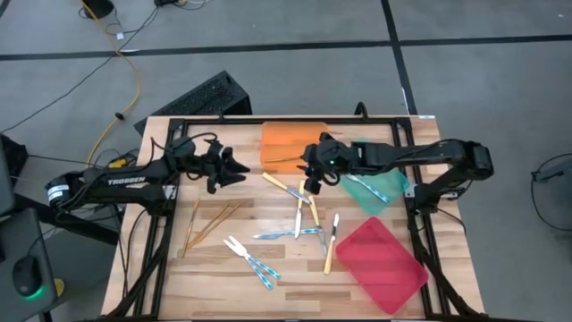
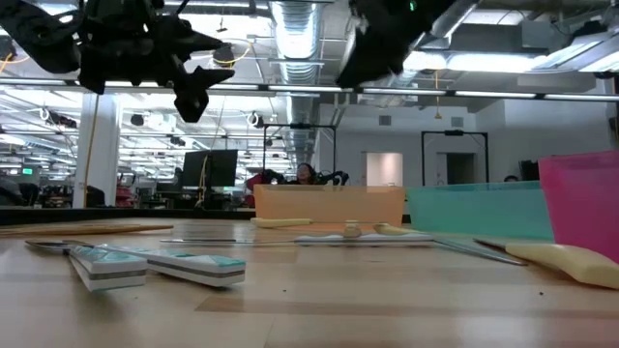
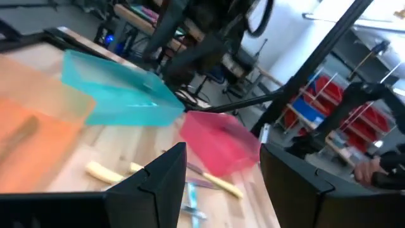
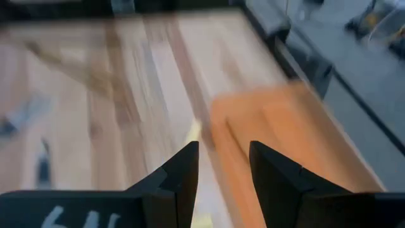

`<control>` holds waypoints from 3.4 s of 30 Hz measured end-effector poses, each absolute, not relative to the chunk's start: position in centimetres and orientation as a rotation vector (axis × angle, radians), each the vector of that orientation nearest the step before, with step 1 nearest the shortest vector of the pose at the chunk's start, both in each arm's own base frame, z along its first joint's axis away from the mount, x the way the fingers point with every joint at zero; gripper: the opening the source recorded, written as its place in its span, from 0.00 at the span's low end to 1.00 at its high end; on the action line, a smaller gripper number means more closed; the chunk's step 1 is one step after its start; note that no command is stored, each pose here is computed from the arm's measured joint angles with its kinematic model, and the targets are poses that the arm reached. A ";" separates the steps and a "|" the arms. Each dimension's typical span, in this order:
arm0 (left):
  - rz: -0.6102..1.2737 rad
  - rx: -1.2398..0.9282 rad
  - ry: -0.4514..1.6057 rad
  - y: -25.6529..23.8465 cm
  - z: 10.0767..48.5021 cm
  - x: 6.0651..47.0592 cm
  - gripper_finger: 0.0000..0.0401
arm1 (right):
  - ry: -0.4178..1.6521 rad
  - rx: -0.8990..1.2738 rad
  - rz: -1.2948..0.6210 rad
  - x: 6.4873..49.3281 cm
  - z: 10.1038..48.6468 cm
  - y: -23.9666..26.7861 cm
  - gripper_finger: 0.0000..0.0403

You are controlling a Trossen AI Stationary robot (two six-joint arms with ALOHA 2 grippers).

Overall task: Sort silverware by color (type)
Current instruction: Put the yellow knife into the red bin

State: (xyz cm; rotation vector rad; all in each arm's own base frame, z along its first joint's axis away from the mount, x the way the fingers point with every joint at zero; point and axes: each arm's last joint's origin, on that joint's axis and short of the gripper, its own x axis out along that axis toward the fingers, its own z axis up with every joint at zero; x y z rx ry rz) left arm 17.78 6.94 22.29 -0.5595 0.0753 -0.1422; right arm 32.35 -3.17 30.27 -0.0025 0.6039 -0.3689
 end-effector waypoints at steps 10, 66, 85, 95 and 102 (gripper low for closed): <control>-0.037 -0.532 -0.065 6.9 26.3 17.8 0.46 | 0.503 -0.054 -0.318 27.1 35.5 -1.6 0.40; 0.188 -0.307 -0.346 19.5 44.5 19.6 0.45 | 0.158 0.106 -0.471 10.9 38.0 -10.7 0.40; 0.183 -0.413 -0.048 23.5 41.0 19.2 0.45 | 0.297 0.321 -0.435 15.9 34.7 -14.1 0.40; 0.393 -0.375 0.540 22.3 34.8 18.5 0.45 | 0.537 0.395 -0.438 21.1 30.9 -12.1 0.40; 0.415 -0.367 0.762 20.5 31.4 19.2 0.45 | 0.607 0.371 -0.385 22.4 29.9 -10.7 0.40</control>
